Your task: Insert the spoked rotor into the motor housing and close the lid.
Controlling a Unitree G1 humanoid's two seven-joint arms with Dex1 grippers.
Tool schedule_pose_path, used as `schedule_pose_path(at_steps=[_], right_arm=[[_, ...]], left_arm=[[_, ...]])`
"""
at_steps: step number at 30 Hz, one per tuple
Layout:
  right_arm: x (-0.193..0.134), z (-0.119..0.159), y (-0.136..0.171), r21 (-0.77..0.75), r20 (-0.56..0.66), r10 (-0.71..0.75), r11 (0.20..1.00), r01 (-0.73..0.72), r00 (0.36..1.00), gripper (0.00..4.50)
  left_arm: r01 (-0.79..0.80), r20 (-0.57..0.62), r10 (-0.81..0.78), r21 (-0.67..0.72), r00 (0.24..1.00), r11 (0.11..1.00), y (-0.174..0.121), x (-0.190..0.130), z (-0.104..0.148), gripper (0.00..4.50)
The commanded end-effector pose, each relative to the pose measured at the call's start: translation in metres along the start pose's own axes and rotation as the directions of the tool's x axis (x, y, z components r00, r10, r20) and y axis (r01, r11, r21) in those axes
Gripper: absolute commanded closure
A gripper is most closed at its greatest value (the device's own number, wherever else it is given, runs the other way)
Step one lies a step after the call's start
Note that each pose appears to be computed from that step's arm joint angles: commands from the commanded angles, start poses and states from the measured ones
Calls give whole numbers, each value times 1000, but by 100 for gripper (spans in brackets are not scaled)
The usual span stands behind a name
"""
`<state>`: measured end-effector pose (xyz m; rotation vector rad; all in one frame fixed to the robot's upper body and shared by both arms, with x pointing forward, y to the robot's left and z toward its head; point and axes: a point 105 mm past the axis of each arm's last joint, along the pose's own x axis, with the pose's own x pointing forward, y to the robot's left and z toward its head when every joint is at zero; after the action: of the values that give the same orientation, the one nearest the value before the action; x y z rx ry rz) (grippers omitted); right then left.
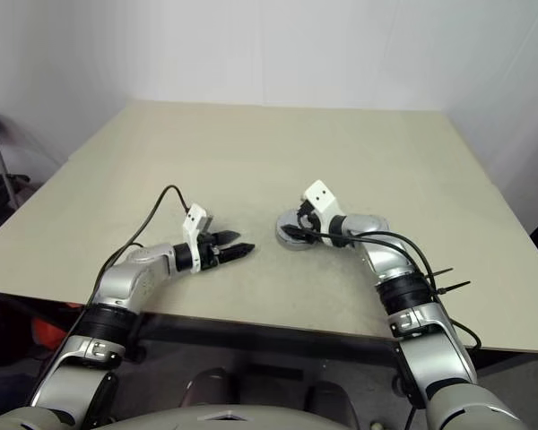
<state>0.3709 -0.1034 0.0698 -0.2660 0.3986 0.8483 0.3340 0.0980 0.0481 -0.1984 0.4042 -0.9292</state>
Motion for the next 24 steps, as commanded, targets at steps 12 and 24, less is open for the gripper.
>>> schedule_pose_path(at_steps=[12, 24], right_arm=[[-3, 11, -2, 57, 78, -7, 998, 3, 997, 146], [4, -12, -3, 13, -13, -33, 999, 34, 999, 146]], left_arm=[[-2, 40, 1, 32, 999, 999, -2, -1, 12, 70], [-19, 43, 17, 37, 999, 999, 3, -4, 14, 70]])
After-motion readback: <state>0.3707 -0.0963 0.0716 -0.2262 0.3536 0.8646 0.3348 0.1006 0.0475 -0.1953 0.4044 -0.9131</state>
